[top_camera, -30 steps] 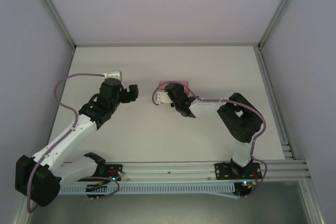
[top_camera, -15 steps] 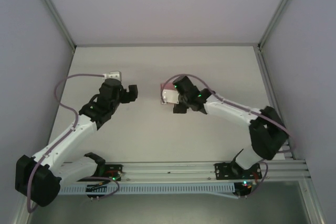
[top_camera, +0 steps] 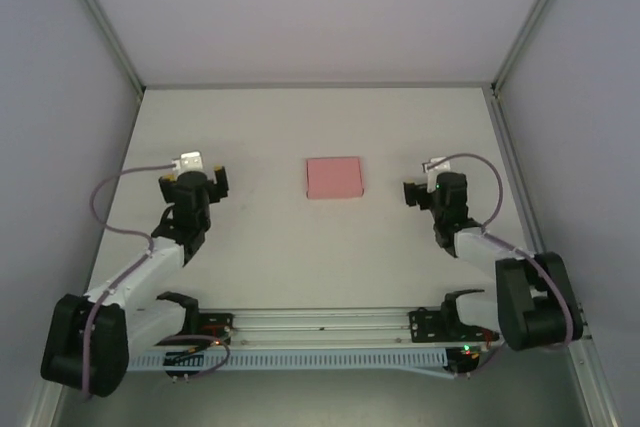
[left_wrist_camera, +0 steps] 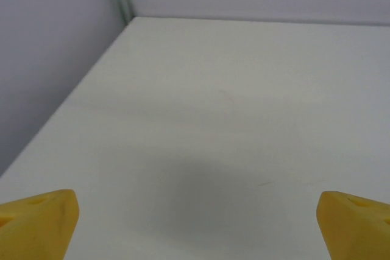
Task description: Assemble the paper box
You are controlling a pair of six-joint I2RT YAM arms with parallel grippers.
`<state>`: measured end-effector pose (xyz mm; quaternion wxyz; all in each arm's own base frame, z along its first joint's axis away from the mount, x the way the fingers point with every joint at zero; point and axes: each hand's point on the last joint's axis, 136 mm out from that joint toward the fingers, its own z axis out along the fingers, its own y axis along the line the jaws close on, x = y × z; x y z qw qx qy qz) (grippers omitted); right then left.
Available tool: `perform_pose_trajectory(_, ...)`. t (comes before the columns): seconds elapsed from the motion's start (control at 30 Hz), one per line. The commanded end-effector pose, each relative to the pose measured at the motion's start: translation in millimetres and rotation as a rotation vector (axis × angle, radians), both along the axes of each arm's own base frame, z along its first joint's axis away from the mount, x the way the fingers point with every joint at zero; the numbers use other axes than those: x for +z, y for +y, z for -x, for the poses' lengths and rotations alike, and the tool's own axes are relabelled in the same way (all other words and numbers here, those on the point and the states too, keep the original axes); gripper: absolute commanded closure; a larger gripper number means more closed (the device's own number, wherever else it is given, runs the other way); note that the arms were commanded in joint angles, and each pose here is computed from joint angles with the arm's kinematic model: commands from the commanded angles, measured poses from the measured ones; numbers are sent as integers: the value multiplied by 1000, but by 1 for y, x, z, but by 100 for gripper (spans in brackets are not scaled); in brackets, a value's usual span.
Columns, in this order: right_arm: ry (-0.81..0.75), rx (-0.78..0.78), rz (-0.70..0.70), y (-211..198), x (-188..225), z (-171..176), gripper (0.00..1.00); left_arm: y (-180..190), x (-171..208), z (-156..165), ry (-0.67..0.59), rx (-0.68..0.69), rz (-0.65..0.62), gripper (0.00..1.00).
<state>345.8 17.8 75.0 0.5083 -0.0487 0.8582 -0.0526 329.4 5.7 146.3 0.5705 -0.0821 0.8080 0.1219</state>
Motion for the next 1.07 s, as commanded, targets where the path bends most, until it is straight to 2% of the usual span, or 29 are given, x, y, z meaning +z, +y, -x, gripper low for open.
perform_pose_trajectory(0.0, -297, -71, -114, -13, 50, -25, 0, 19, 52, -4, -284, 4, -14, 0)
perform_pose_trajectory(0.17, -320, -23, -165, -12, 31, -32, 0, 22, 34, -4, -305, -57, 16, 0)
perform_pose_trajectory(0.23, -247, -13, -178, -13, 25, -40, 0, 24, 21, -9, -260, -52, -12, 0)
perform_pose_trajectory(0.27, -190, -22, -189, -15, 20, -44, 0, 24, 18, -11, -270, -51, 7, 0)
perform_pose_trajectory(0.3, -198, -45, -200, -20, 20, -46, 0, 21, 21, -15, -295, -72, 16, 0)
perform_pose_trajectory(0.37, -227, -96, -206, -28, 21, -45, 0, 15, 3, -20, -238, -105, 12, 0)
perform_pose_trajectory(0.47, -201, -88, -194, -27, 20, -46, 0, 7, -8, -39, -175, -156, -20, 0)
perform_pose_trajectory(0.57, -218, -85, -192, -27, 21, -46, 0, 9, -26, -47, -187, -146, -47, 0)
perform_pose_trajectory(0.6, -215, -84, -192, -27, 21, -46, 0, 9, -29, -47, -140, -153, -34, 0)
perform_pose_trajectory(1.03, -209, -83, -192, -26, 21, -46, 0, 12, -28, -49, -158, -148, -34, 0)
